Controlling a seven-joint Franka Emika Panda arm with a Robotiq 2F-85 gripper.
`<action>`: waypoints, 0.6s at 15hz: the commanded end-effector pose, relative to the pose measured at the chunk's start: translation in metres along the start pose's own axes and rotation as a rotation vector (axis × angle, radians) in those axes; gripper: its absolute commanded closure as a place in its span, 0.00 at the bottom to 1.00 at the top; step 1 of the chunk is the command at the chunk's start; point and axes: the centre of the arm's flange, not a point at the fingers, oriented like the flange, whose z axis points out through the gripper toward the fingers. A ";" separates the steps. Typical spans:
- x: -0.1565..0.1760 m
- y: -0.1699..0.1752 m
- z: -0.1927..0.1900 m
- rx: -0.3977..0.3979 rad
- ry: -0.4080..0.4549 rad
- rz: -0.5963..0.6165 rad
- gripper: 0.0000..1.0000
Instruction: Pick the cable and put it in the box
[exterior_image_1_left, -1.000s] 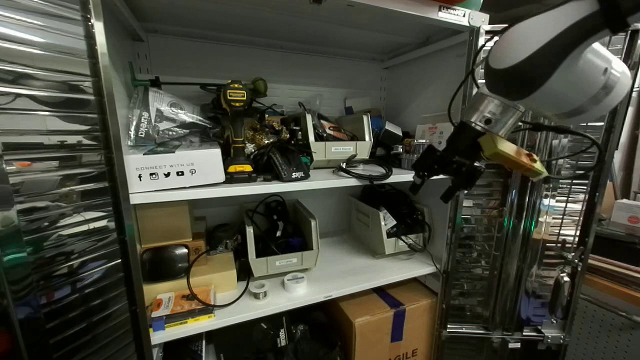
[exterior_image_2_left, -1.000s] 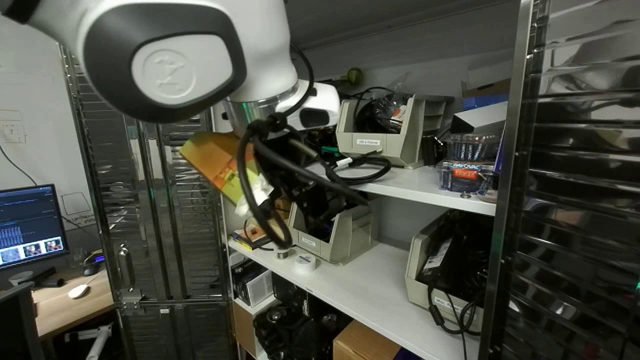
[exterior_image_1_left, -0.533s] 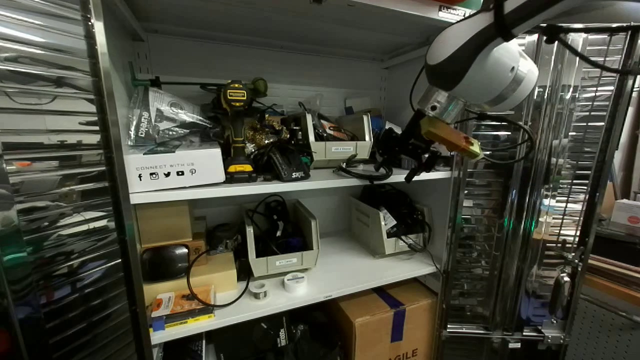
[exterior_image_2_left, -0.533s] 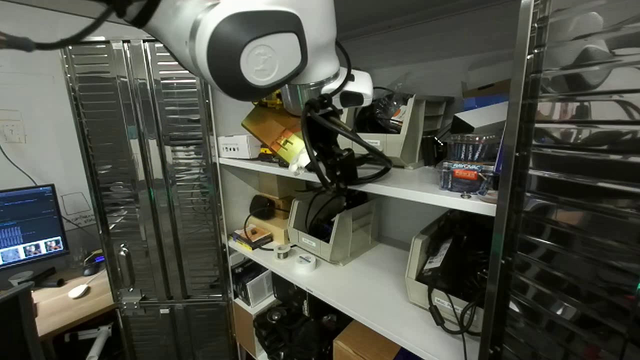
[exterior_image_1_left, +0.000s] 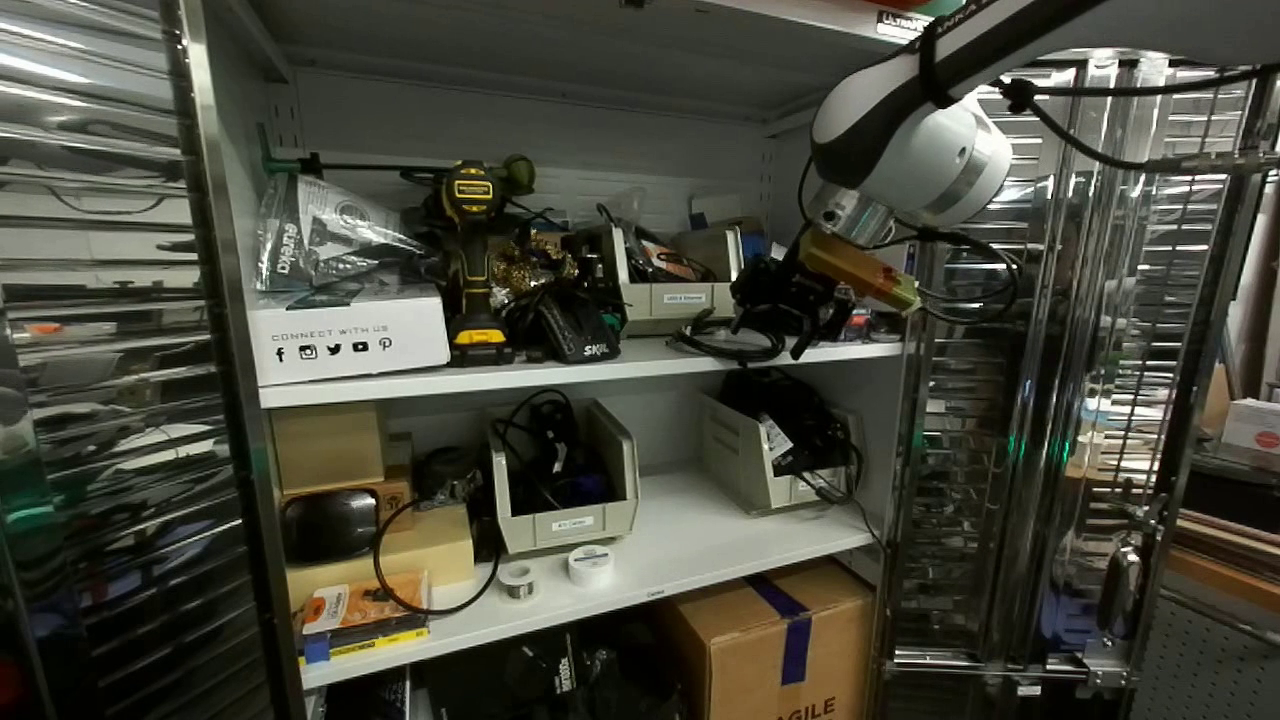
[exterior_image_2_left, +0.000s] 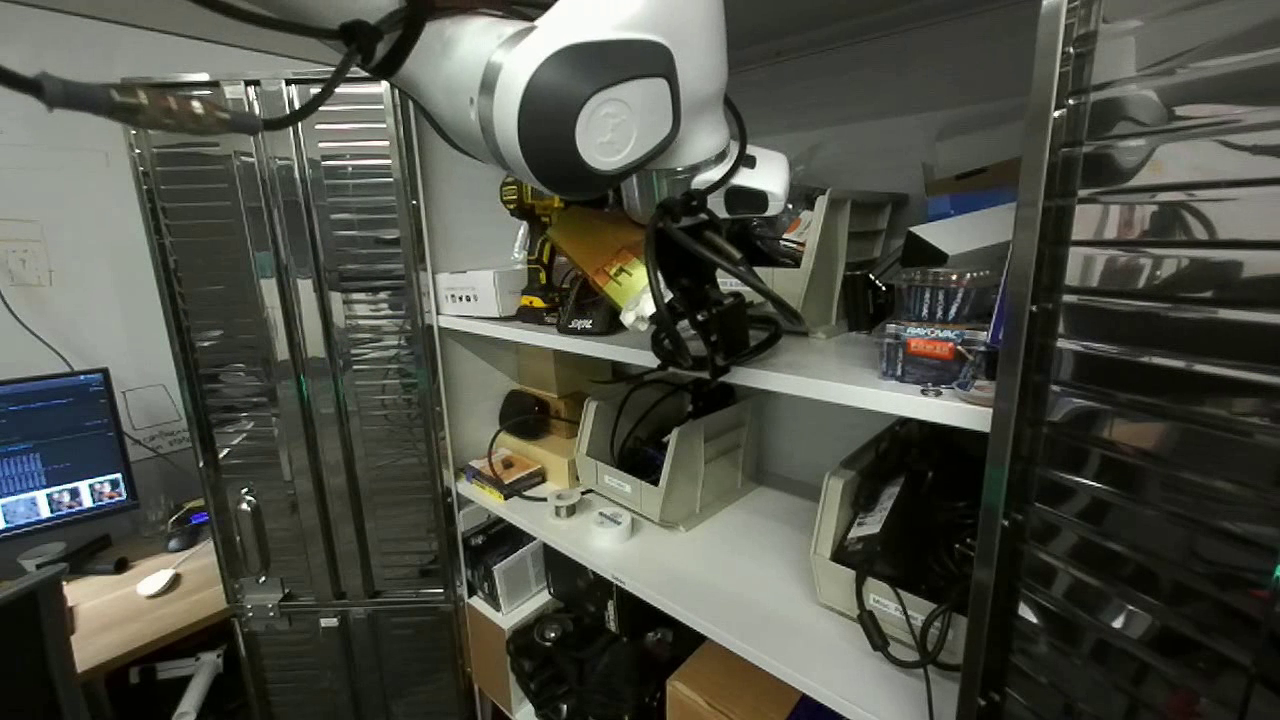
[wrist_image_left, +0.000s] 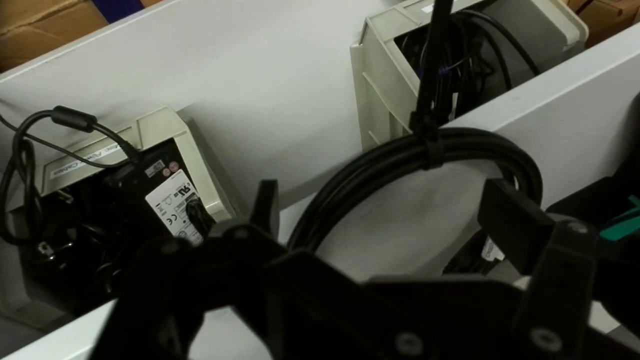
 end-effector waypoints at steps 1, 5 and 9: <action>0.023 -0.015 0.008 -0.014 0.014 0.042 0.00; 0.021 -0.019 0.026 -0.039 -0.013 0.070 0.00; 0.011 -0.024 0.023 -0.134 0.019 0.106 0.31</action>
